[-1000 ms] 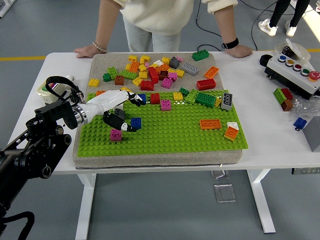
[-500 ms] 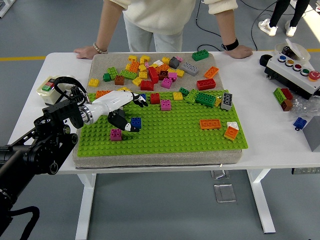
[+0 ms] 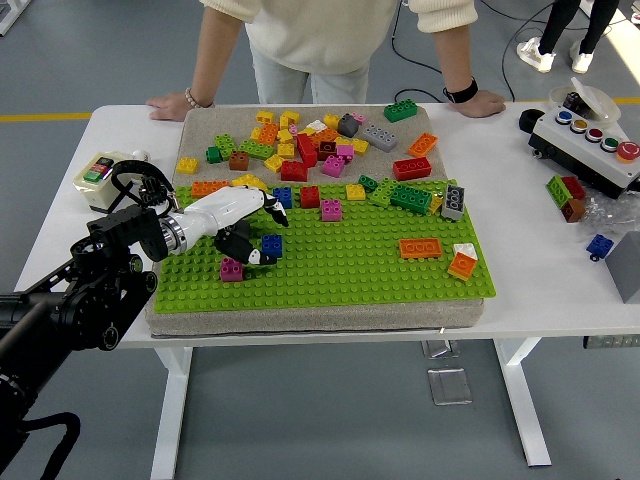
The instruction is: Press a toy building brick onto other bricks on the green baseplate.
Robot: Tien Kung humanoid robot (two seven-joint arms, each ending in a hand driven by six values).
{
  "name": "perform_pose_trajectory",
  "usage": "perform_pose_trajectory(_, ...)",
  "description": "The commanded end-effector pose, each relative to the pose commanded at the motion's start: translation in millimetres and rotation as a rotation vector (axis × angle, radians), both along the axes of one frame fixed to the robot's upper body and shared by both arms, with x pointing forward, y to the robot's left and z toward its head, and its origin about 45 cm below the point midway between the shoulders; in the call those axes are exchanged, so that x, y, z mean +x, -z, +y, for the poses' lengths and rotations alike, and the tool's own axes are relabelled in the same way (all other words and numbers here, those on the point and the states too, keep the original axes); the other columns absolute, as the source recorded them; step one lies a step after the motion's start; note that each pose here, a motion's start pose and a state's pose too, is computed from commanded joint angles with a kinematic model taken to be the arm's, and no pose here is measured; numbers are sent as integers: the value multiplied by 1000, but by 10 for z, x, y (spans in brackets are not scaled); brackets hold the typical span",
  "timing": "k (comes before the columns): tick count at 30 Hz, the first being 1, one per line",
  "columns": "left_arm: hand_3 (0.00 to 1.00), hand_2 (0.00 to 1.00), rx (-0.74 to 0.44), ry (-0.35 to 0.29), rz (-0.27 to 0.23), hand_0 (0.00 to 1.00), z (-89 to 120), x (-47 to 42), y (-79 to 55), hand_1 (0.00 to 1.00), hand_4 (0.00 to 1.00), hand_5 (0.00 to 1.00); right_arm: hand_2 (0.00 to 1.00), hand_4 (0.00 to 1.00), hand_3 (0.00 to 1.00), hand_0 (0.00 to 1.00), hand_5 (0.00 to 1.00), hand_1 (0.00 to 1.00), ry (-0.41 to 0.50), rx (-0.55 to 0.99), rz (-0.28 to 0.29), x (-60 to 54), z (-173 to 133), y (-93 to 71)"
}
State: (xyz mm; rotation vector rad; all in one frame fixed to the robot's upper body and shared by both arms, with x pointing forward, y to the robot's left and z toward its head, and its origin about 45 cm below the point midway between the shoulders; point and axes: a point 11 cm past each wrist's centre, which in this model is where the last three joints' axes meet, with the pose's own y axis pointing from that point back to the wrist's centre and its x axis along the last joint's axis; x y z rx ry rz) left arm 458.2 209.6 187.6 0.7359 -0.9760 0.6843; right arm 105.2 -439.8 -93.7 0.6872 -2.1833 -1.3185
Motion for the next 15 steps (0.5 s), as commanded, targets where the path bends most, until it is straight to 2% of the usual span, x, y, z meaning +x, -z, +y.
perform_pose_trajectory(15, 642, 654, 14, -3, 11, 900, 8, -3, 62, 741, 889, 165, 706, 916, 588, 727, 499, 661, -7, 3, 0, -1, 14, 6)
